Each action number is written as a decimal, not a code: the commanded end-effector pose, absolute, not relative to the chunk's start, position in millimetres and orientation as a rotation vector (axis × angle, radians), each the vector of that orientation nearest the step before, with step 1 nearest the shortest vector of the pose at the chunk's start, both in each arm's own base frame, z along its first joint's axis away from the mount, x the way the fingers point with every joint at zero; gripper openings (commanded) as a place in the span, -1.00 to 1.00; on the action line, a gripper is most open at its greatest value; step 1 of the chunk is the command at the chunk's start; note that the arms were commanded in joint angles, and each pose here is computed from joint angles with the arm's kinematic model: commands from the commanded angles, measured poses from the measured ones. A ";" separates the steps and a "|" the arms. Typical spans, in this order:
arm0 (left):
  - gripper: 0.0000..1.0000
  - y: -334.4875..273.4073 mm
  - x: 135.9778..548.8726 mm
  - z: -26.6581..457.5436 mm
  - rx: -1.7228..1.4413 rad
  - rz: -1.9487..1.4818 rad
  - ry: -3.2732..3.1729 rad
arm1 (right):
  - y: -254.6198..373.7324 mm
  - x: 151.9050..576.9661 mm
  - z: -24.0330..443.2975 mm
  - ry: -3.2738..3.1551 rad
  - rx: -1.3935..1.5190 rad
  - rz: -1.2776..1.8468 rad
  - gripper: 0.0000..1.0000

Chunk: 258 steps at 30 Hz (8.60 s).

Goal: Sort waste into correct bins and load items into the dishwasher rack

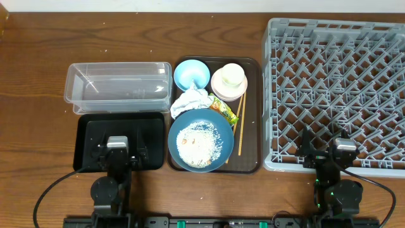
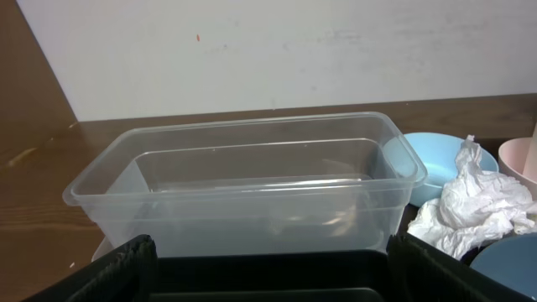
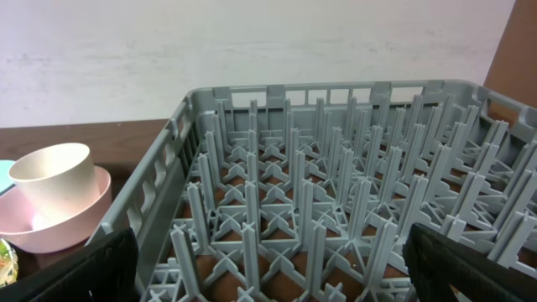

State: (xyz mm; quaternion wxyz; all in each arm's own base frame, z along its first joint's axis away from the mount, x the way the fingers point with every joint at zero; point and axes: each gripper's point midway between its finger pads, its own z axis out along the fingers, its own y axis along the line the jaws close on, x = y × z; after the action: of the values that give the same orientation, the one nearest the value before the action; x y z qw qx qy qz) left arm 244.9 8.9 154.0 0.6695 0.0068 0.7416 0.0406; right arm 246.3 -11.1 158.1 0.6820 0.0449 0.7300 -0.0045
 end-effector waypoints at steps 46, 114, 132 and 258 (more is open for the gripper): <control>-0.24 -146.8 312.3 225.2 0.090 -0.181 2.793 | -14.0 246.2 156.5 1.643 0.113 -0.019 0.99; -0.88 -162.3 392.4 146.1 0.027 0.141 2.716 | -14.0 246.2 156.5 1.643 0.113 -0.019 0.99; -0.88 -12.1 399.8 240.6 -0.419 0.436 2.400 | -14.0 246.2 156.5 1.643 0.113 -0.019 0.98; -0.88 -279.4 234.4 92.5 0.461 0.034 2.921 | -14.0 246.2 156.5 1.643 0.113 -0.019 0.99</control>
State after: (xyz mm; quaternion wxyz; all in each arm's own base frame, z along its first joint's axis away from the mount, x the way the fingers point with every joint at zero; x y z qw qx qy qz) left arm 235.7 -279.5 64.1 0.0637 0.1638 0.9840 0.0302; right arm 246.5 -11.1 157.2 0.6805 0.0449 0.7314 -0.0046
